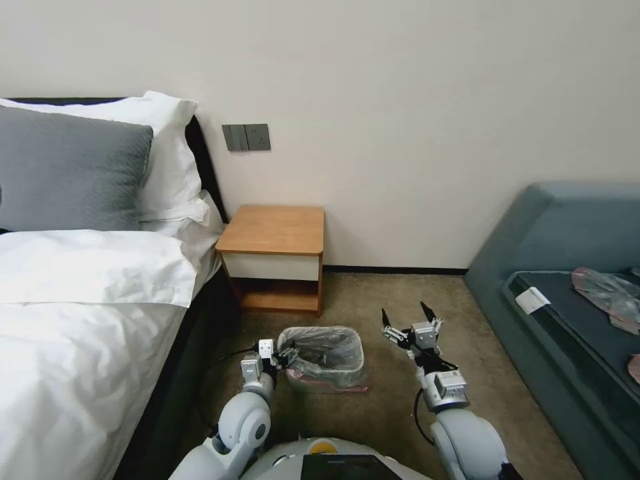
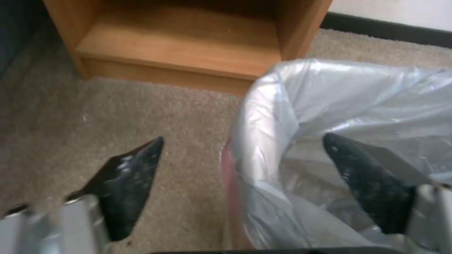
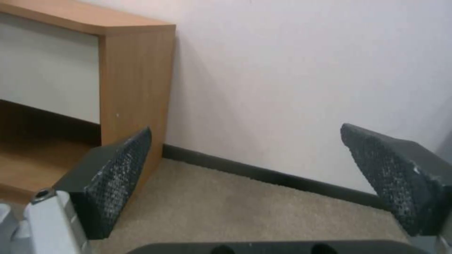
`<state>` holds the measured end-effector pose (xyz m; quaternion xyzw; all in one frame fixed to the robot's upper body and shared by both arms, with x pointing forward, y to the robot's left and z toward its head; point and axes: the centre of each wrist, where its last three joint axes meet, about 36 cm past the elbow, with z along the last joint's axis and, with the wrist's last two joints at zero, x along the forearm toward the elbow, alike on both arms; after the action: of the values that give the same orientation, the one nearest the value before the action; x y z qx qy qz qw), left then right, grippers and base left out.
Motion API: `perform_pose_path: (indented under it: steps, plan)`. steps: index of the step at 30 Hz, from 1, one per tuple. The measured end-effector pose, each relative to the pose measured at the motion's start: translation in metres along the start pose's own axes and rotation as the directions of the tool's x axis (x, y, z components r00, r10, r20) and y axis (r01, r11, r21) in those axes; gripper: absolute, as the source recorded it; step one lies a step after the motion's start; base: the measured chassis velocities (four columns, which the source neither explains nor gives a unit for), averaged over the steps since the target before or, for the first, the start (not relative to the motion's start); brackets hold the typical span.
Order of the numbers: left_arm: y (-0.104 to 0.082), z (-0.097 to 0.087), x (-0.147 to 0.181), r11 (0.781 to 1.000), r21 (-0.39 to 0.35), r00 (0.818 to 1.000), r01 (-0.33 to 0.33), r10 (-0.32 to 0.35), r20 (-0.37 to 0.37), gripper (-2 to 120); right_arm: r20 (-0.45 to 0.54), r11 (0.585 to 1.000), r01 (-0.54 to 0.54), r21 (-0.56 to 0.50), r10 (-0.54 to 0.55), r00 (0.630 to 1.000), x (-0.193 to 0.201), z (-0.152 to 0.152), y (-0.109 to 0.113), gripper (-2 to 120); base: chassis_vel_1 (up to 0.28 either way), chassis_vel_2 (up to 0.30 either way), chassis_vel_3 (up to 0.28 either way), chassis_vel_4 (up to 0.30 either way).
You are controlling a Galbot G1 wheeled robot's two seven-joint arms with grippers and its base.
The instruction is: Pick up the garbage bag from the table and place it over the trash can.
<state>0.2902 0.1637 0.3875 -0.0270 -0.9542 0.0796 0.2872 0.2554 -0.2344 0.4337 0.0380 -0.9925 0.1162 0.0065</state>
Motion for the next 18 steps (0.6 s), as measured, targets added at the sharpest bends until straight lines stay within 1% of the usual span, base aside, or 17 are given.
perform_pose_path:
  steps: [1, 2, 7, 9, 10, 11, 12, 13, 14, 16, 18]
  plan:
    - [0.000, 0.000, 0.001, 1.000, -0.008, 1.000, 0.002, -0.002, 0.009, 97, 0.001, 1.000, 0.001, 0.000, -0.001, 1.000, 0.000, -0.002, 0.000, 100, 0.000, 0.000, 0.000, 0.000]
    - [-0.001, -0.001, 0.002, 1.000, -0.014, 1.000, 0.003, -0.003, 0.017, 99, 0.002, 1.000, 0.002, 0.000, -0.002, 1.000, 0.000, -0.003, 0.000, 100, 0.000, 0.000, 0.000, 0.000]
    - [0.000, -0.003, 0.006, 1.000, -0.023, 0.999, 0.004, -0.003, 0.039, 100, 0.006, 1.000, 0.002, -0.002, -0.002, 1.000, 0.001, -0.008, 0.001, 100, 0.000, 0.000, 0.000, 0.000]
    - [0.006, -0.004, 0.010, 0.998, -0.054, 0.995, 0.012, -0.007, 0.098, 100, 0.007, 1.000, -0.002, -0.007, 0.002, 1.000, 0.003, -0.010, 0.003, 100, 0.000, 0.000, 0.000, 0.000]
    - [0.006, -0.004, 0.010, 0.998, -0.054, 0.995, 0.012, -0.007, 0.098, 100, 0.007, 1.000, -0.002, -0.007, 0.002, 1.000, 0.003, -0.010, 0.003, 100, 0.000, 0.000, 0.000, 0.000]
    - [0.010, -0.004, 0.010, 0.997, -0.073, 0.991, 0.023, -0.013, 0.132, 100, 0.008, 1.000, -0.008, -0.013, 0.008, 1.000, 0.004, -0.009, 0.005, 100, 0.000, 0.000, 0.000, 0.000]
    - [0.019, -0.002, 0.008, 0.993, -0.109, 0.979, 0.043, -0.020, 0.204, 100, 0.012, 0.999, -0.023, -0.024, 0.023, 1.000, 0.003, -0.006, 0.008, 100, 0.000, 0.000, 0.000, 0.000]
    - [0.026, -0.001, 0.005, 0.989, -0.133, 0.966, 0.061, -0.025, 0.257, 100, 0.013, 0.999, -0.041, -0.030, 0.041, 0.999, 0.003, -0.002, 0.010, 100, 0.000, 0.000, 0.000, 0.000]
    - [0.026, -0.001, 0.005, 0.989, -0.133, 0.966, 0.061, -0.025, 0.257, 100, 0.013, 0.999, -0.041, -0.030, 0.041, 0.999, 0.003, -0.002, 0.010, 100, 0.000, 0.000, 0.000, 0.000]
    - [0.041, 0.000, 0.002, 0.982, -0.167, 0.934, 0.093, -0.028, 0.357, 100, 0.021, 0.997, -0.066, -0.041, 0.067, 0.998, 0.002, 0.006, 0.014, 100, 0.000, 0.000, 0.000, 0.000]
    - [0.057, 0.000, 0.002, 0.974, -0.186, 0.887, 0.132, -0.032, 0.461, 100, 0.030, 0.994, -0.086, -0.066, 0.088, 0.996, 0.004, 0.016, 0.021, 100, 0.000, 0.000, 0.000, 0.000]
